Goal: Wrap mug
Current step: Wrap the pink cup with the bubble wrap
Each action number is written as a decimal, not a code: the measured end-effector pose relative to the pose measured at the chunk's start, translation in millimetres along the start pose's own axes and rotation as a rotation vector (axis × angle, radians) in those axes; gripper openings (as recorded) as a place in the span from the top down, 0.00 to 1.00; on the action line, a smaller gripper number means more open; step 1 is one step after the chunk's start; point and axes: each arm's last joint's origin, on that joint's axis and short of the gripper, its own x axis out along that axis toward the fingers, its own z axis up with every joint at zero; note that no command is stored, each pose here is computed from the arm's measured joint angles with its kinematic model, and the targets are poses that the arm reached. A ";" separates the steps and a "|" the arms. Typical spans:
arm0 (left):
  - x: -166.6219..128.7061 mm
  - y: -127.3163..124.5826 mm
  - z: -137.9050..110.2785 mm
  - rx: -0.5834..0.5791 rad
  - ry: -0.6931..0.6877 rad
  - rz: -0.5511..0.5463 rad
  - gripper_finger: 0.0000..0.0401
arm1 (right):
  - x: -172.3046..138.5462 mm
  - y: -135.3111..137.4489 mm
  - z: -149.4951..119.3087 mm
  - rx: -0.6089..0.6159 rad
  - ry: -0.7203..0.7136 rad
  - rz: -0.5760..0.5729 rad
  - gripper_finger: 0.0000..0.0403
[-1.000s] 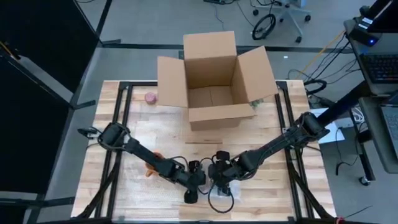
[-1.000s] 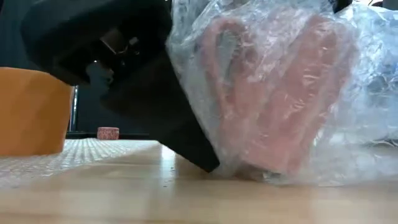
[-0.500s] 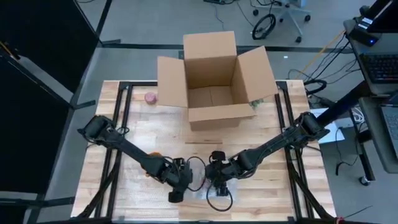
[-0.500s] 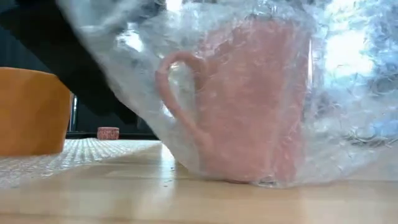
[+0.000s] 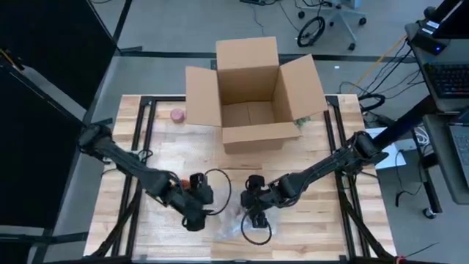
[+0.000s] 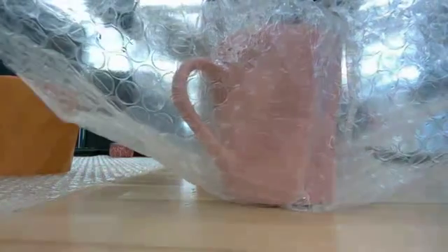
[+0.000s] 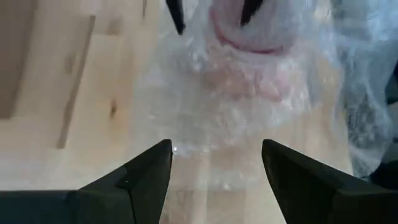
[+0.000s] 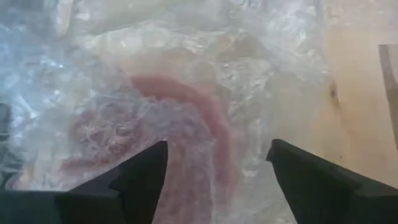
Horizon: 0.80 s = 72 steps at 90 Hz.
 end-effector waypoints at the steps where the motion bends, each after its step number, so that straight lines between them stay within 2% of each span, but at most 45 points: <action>1: -1.0 0.1 -0.8 0.001 0.003 0.005 0.41 | 0.0 0.0 0.0 0.000 0.000 0.000 0.33; 12: -3.4 4.2 -11.1 0.021 0.038 0.118 0.41 | 0.1 0.2 -0.1 -0.003 0.001 0.000 0.34; 17: -0.4 4.9 -14.0 0.022 0.035 0.126 0.41 | 0.1 0.2 -0.1 -0.003 0.001 0.000 0.34; 32: -0.4 -4.1 -11.3 -0.009 0.001 0.012 0.41 | 0.1 0.1 -0.3 -0.003 0.002 0.000 0.34; 47: -26.9 -33.1 7.9 -0.020 -0.277 -0.216 0.41 | 0.2 -0.5 -0.1 -0.003 0.002 -0.002 0.34; 52: -29.9 -41.3 9.5 0.002 -0.329 -0.259 0.41 | 0.3 -1.3 0.2 -0.001 0.002 -0.003 0.34; 61: -19.1 -50.0 11.3 0.001 -0.379 -0.243 0.41 | 0.4 -1.7 0.4 0.000 0.001 -0.004 0.34; 72: 14.6 -48.8 10.1 -0.051 -0.330 -0.168 0.41 | 0.4 -1.6 0.4 0.000 0.000 -0.007 0.34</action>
